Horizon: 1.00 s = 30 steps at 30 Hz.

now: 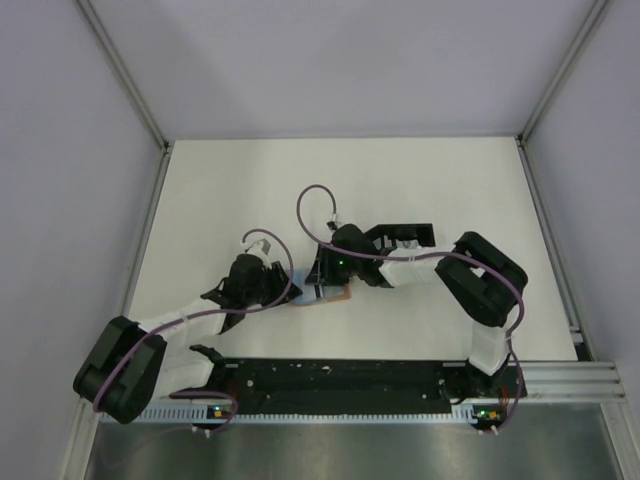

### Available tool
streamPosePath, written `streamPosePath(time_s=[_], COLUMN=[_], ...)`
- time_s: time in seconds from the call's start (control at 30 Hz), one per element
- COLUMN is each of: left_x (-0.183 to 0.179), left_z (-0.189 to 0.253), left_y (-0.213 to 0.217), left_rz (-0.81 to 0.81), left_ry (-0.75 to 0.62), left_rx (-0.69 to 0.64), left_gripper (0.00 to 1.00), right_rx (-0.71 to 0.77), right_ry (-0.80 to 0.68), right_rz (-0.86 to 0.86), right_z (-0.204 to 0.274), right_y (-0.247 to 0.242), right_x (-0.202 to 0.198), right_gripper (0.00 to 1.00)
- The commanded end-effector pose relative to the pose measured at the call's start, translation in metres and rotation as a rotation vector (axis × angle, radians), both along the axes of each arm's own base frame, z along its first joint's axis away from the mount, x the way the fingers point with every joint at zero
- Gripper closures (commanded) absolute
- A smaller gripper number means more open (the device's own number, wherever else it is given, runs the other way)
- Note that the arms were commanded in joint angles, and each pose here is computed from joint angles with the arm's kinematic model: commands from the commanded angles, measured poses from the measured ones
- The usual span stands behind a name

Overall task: Put the credit cards into the card holder
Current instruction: Insert the credit card into the card holder.

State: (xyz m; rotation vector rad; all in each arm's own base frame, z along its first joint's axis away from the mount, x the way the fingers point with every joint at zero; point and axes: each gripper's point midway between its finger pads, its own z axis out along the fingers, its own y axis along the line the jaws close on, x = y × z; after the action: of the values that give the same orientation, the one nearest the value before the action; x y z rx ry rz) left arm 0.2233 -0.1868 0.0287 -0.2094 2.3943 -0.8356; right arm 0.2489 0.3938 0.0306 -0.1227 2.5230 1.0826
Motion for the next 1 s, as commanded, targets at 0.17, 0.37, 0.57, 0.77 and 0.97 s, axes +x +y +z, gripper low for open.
streamPosePath(time_s=[0.17, 0.37, 0.57, 0.77, 0.97], left_x=[0.000, -0.001, 0.000, -0.001, -0.002], left_z=[-0.003, -0.005, -0.007, -0.010, -0.003], left_y=[0.001, 0.001, 0.000, -0.005, -0.020], left_rz=[-0.002, -0.007, -0.008, -0.029, -0.074], left_ry=[-0.008, -0.004, -0.002, 0.019, 0.014], left_rx=[0.020, 0.021, 0.021, 0.001, -0.079], left_gripper=[0.58, 0.58, 0.69, 0.71, 0.66], right_rx=[-0.242, -0.367, -0.426, -0.413, -0.364], right_ry=[-0.045, -0.108, -0.149, -0.159, -0.137], right_rz=[-0.003, -0.060, -0.084, -0.089, -0.041], right_z=[-0.007, -0.006, 0.003, 0.009, 0.013], right_y=[-0.035, -0.048, -0.055, -0.058, -0.046], right_x=[-0.005, 0.000, 0.006, 0.004, -0.002], right_gripper=[0.58, 0.57, 0.55, 0.51, 0.49])
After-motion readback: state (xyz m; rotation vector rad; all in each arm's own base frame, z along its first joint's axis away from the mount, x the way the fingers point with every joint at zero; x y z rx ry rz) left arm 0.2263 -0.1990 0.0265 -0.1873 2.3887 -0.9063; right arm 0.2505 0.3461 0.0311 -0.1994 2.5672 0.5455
